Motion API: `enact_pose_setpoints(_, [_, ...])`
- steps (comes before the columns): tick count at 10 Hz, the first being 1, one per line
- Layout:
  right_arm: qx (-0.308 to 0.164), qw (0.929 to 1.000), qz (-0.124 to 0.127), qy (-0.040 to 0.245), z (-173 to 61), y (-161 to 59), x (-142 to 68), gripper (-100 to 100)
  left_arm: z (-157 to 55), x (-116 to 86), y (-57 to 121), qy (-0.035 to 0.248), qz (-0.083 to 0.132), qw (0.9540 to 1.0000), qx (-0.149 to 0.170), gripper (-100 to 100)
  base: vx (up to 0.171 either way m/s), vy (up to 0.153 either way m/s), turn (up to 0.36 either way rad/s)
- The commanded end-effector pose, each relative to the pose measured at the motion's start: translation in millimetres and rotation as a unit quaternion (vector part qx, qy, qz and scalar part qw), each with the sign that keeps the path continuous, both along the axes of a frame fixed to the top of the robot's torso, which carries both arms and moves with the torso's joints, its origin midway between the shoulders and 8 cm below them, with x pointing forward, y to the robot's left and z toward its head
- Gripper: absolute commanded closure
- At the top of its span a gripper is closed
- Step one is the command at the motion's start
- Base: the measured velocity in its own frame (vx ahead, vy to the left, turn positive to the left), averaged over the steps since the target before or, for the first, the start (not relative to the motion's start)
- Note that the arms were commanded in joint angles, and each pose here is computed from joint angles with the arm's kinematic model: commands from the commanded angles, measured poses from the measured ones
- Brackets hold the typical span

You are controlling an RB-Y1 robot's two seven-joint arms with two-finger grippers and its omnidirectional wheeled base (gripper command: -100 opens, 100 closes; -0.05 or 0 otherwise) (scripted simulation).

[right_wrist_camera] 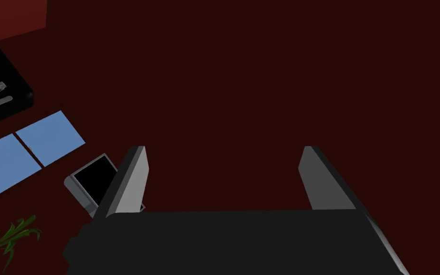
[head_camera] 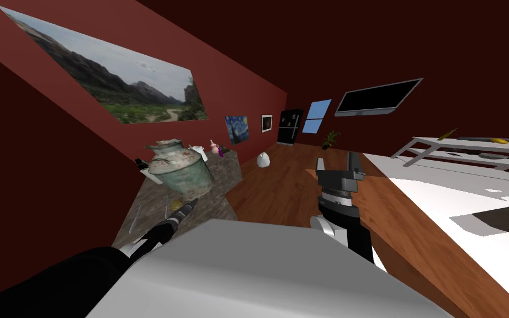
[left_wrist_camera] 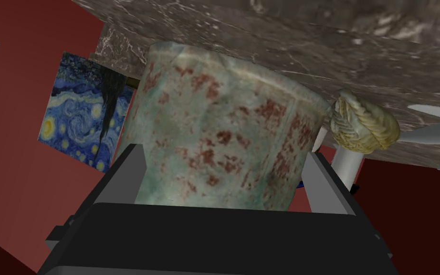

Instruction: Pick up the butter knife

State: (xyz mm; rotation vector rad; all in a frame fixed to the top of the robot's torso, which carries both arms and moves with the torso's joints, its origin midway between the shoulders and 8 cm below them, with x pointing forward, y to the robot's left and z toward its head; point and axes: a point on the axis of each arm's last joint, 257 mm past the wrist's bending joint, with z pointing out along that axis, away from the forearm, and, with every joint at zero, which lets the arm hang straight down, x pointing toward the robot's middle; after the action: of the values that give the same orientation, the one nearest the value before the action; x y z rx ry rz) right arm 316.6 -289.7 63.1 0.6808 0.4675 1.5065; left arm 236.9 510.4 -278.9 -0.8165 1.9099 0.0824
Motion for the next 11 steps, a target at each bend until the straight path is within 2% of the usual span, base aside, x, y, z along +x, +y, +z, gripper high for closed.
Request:
enact_pose_setpoints(1, [0.0, 1.0, 0.0, 0.0, 0.0, 0.0, 0.0, 0, -5.8, -11.5, 13.9, 0.02, 0.017, 0.9996, 0.003, -100, 0.006, 0.053, -0.105])
enact_pose_setpoints(2, [0.0, 1.0, 0.0, 0.0, 0.0, 0.0, 0.0, 0, -12.1, -27.0, 26.5, 0.044, 0.035, 0.9984, 0.005, -100, 0.02, 0.063, -0.177])
enact_pose_setpoints(3, [0.0, 1.0, 0.0, 0.0, 0.0, 0.0, 0.0, 0, -13.4, -29.0, 28.2, 0.048, 0.039, 0.9981, 0.005, -100, 0.016, 0.059, -0.101])
enact_pose_setpoints(4, [0.0, 1.0, 0.0, 0.0, 0.0, 0.0, 0.0, 0, -18.2, -43.6, 39.1, 0.068, 0.054, 0.9962, 0.007, -100, 0.015, 0.066, -0.177])
enact_pose_setpoints(5, [0.0, 1.0, 0.0, 0.0, 0.0, 0.0, 0.0, 0, -19.9, -46.7, 41.4, 0.074, 0.06, 0.9954, 0.008, -100, 0.006, 0.059, -0.101])
enact_pose_setpoints(6, [0.0, 1.0, 0.0, 0.0, 0.0, 0.0, 0.0, 0, -24.0, -61.4, 51.5, 0.093, 0.076, 0.9927, 0.008, -100, 0.009, 0.065, -0.167])
enact_pose_setpoints(7, [0.0, 1.0, 0.0, 0.0, 0.0, 0.0, 0.0, 0, -25.4, -64.4, 53.4, 0.098, 0.082, 0.9918, 0.009, -100, 0.007, 0.065, -0.1])
enact_pose_setpoints(9, [0.0, 1.0, 0.0, 0.0, 0.0, 0.0, 0.0, 0, -32.6, -95.5, 72.4, 0.137, 0.117, 0.9836, 0.01, -100, 0.015, 0.097, -0.202])
enact_pose_setpoints(10, [0.0, 1.0, 0.0, 0.0, 0.0, 0.0, 0.0, 0, -33.5, -98.7, 74.2, 0.141, 0.123, 0.9823, 0.011, -100, 0.012, 0.093, -0.081])
enact_pose_setpoints(11, [0.0, 1.0, 0.0, 0.0, -0.1, -0.1, 0.0, 0, -35.8, -112.8, 81.9, 0.158, 0.139, 0.9777, 0.01, -100, 0.005, 0.079, -0.127])
